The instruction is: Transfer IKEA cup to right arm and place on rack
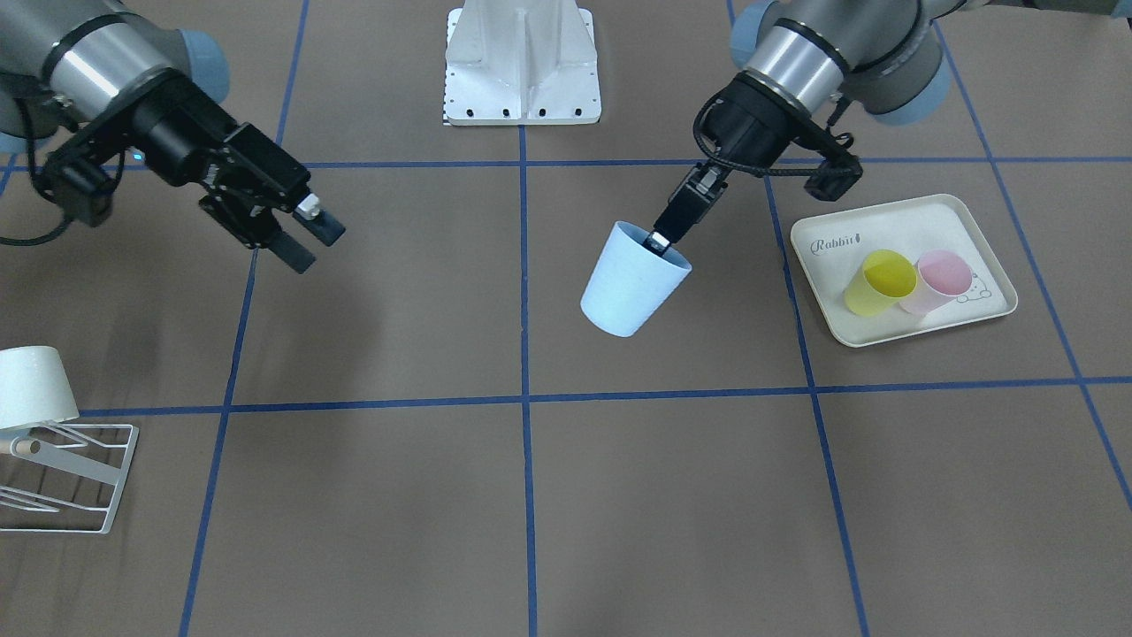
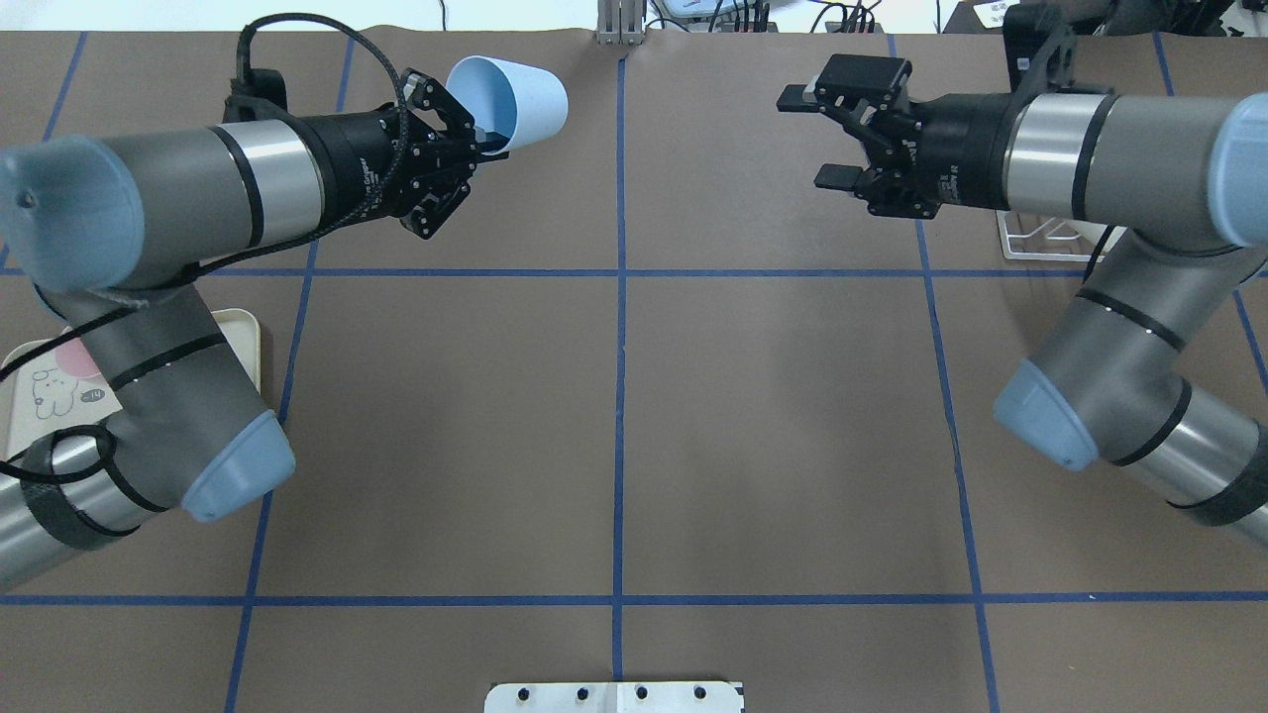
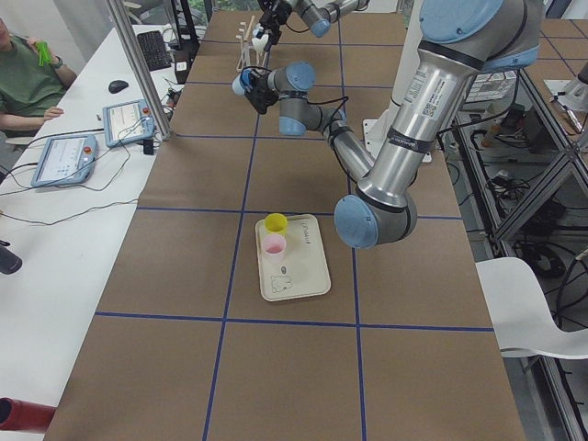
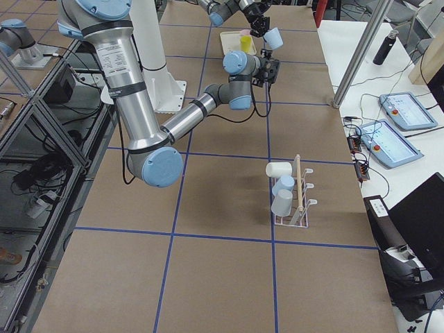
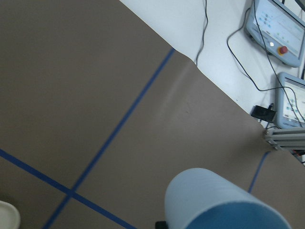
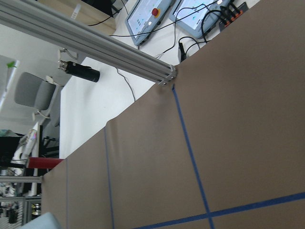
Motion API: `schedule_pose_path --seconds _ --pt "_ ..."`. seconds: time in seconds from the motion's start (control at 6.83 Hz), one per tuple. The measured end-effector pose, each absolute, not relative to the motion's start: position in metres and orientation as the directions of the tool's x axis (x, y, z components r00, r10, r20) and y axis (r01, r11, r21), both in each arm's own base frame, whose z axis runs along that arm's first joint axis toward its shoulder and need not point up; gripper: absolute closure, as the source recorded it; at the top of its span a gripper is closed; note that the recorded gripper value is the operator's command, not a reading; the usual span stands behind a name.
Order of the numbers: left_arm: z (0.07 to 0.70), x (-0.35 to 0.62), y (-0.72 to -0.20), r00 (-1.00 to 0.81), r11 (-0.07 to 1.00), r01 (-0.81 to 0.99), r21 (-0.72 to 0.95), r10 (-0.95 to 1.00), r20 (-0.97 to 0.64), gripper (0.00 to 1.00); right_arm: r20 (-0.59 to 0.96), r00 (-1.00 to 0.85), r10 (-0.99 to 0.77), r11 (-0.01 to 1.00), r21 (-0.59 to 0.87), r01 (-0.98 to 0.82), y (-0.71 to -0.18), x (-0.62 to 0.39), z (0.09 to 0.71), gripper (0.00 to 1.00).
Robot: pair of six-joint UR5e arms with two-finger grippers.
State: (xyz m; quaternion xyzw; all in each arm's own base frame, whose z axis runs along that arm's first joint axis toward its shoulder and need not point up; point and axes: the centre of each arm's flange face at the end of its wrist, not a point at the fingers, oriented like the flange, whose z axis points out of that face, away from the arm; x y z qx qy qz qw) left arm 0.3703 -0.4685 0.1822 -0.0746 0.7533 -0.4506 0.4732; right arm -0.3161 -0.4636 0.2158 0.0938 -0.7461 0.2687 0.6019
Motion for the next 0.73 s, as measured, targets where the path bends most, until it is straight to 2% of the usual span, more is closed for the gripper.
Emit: schedule_pose_path --seconds 0.29,0.73 --pt "0.221 0.395 -0.468 -0.723 0.557 0.124 -0.821 -0.516 -0.459 1.00 0.902 -0.374 0.214 0.818 -0.375 -0.436 -0.438 -0.374 0.177 0.00" --pt "0.233 0.432 -0.442 -0.795 0.557 -0.014 -0.830 -0.510 -0.328 1.00 0.858 -0.435 0.272 0.800 -0.453 -0.393 -0.440 -0.410 0.149 0.00"
